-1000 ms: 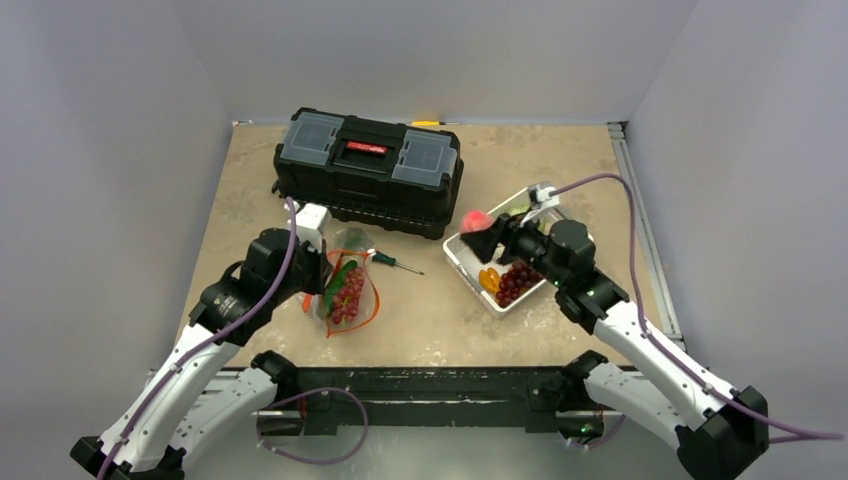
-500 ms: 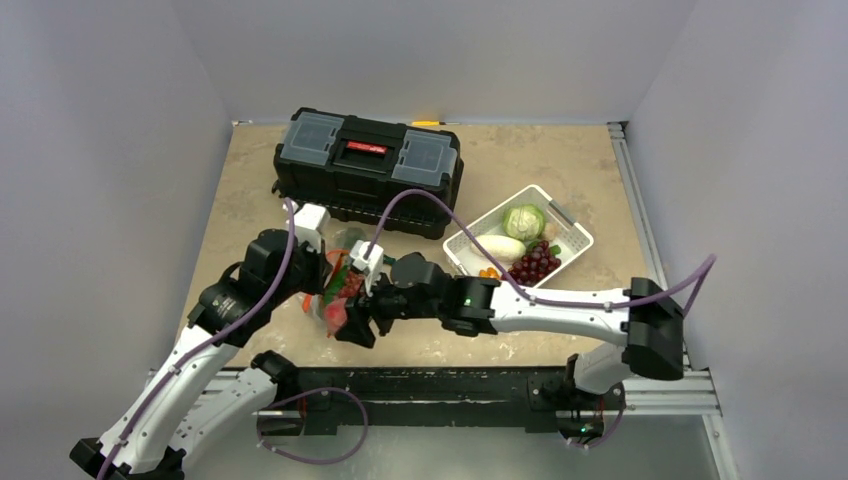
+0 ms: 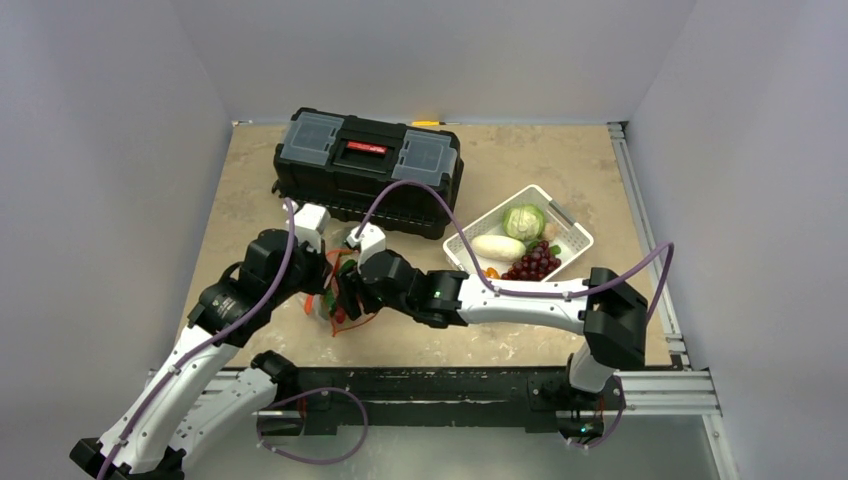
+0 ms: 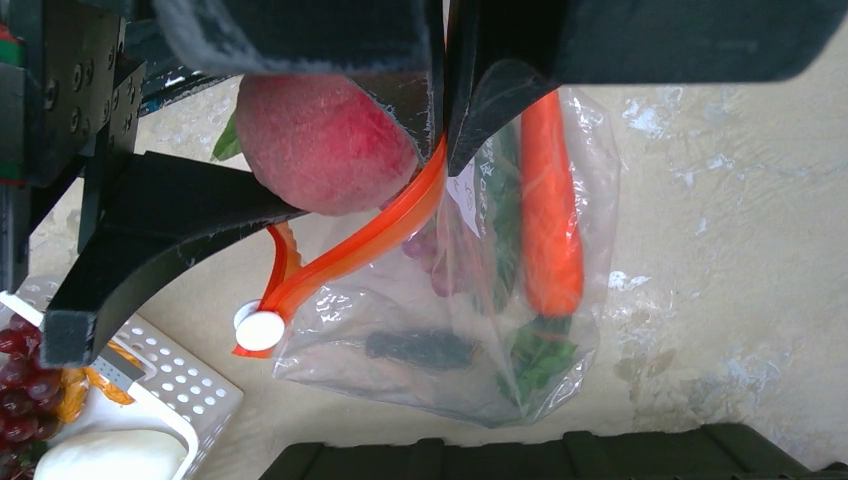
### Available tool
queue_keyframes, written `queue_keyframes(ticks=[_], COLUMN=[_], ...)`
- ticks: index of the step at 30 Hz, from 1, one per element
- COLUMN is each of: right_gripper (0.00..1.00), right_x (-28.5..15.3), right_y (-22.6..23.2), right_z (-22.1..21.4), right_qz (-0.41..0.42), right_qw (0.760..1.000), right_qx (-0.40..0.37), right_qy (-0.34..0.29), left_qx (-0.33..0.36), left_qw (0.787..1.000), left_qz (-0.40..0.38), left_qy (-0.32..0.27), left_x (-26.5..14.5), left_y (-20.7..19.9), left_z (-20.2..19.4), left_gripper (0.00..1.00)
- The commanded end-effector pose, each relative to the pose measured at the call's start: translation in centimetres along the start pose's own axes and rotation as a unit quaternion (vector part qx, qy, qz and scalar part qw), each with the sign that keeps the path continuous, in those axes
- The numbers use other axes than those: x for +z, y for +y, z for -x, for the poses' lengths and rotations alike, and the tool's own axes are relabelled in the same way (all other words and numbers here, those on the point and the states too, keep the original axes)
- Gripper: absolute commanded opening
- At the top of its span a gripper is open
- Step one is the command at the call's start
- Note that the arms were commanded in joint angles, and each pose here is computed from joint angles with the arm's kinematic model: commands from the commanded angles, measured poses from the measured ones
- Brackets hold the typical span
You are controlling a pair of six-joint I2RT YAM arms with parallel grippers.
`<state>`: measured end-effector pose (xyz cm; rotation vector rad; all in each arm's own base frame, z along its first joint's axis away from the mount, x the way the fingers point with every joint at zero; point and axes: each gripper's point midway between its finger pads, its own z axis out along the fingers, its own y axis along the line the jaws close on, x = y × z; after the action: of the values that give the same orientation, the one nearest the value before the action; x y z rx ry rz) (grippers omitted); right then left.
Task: Place the food in the zip-top bag and seal the zipper
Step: Place the fake fruit in the zipper food storage bag.
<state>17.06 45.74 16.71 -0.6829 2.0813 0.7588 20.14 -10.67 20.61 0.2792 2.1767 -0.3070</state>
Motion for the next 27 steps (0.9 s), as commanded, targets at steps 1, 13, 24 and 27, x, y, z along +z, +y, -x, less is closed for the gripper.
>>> queue_keyframes(ticks=[1,13,24,27], right_gripper=[0.63,0.86,0.77,0.74], right_x=[-0.2,-0.1,-4.8,-5.3], right_y=[0.2,0.1,-2.0,-2.5], right_z=[5.0,4.9,2.1,0.7], right_qz=[-0.028,-0.033,-0.019,-0.011], right_qw=[0.996,0.997,0.995,0.994], right_qx=[0.037,0.024,0.073,0.09], right_qy=[-0.078,-0.072,-0.067,-0.062], left_qx=[0.007,0.008,0.007,0.007], left_qw=[1.0,1.0,0.999,0.999], left_qz=[-0.005,-0.005,-0.006,-0.008], left_qy=[-0.028,-0.028,-0.031,-0.031], left_x=[-0.2,-0.2,-0.3,-0.3], left_y=[-0.2,-0.2,-0.2,-0.3], left_z=[1.4,1.4,1.4,1.5], left_gripper=[0.0,0.0,0.0,0.0])
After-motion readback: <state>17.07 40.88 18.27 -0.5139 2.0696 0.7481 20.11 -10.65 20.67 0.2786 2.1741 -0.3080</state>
